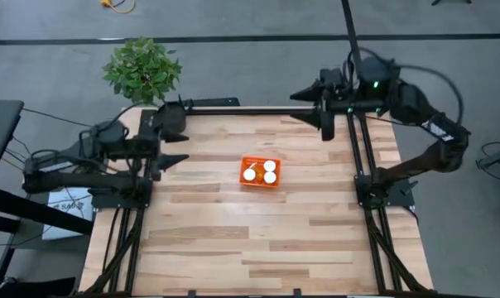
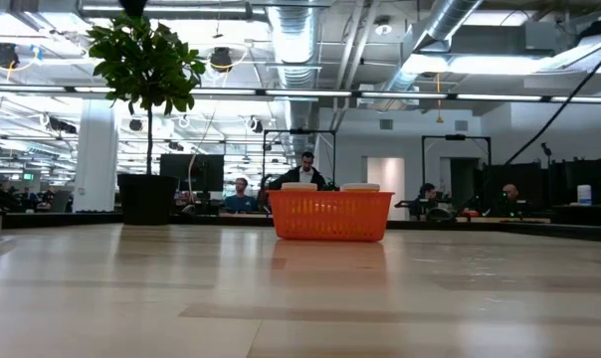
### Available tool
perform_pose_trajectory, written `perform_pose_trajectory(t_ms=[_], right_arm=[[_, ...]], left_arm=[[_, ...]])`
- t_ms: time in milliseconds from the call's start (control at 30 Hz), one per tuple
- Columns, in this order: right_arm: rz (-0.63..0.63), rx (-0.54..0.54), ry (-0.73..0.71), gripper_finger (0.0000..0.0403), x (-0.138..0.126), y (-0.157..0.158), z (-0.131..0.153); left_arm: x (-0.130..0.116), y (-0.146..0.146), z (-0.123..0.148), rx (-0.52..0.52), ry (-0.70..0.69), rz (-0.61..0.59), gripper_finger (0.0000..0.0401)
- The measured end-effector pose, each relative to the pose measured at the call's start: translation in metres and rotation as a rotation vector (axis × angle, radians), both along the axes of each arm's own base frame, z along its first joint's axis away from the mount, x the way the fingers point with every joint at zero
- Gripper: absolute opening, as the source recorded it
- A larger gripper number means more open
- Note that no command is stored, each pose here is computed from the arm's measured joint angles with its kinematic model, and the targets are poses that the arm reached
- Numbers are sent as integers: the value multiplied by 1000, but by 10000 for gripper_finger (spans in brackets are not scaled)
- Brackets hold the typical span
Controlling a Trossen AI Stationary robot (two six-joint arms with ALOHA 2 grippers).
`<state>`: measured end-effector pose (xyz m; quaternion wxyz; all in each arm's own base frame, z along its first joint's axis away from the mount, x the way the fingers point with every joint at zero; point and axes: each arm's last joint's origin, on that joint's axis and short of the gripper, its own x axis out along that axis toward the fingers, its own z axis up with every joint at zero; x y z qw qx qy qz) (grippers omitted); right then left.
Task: Pick and place pill bottles into a basket
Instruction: Return to Home Position
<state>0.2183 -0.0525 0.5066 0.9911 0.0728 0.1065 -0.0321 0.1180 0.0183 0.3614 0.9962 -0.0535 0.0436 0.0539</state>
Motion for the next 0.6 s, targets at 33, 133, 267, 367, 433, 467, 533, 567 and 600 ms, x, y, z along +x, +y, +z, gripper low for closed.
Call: perform_pose_trajectory(t_ms=[33, 133, 267, 367, 433, 467, 533, 567, 600], right_arm=[[0, 15, -15, 265, 0, 1, -8], [-8, 69, -52, 265, -5, 4, -36], [-48, 109, -123, 265, -23, 10, -70], [-83, 122, -160, 265, -42, 15, -94], [-110, 125, -176, 265, -55, 18, -109], [-121, 128, -183, 265, -61, 20, -116], [-125, 131, -196, 265, -71, 23, -128], [-119, 134, -207, 265, -74, 25, -133], [-110, 134, -224, 265, -77, 27, -137]], left_arm=[[-5, -1, -9, -10, -17, 1, 272], [-19, -3, -32, -41, -91, 3, 272], [-33, -6, -57, -72, -170, 2, 272], [-40, -7, -73, -93, -190, 2, 272], [-45, -7, -80, -99, -211, 9, 272], [-47, -8, -83, -105, -220, 14, 272], [-50, -8, -90, -115, -233, 18, 272], [-51, -8, -94, -121, -238, 17, 272], [-52, -8, -97, -127, -245, 17, 272]])
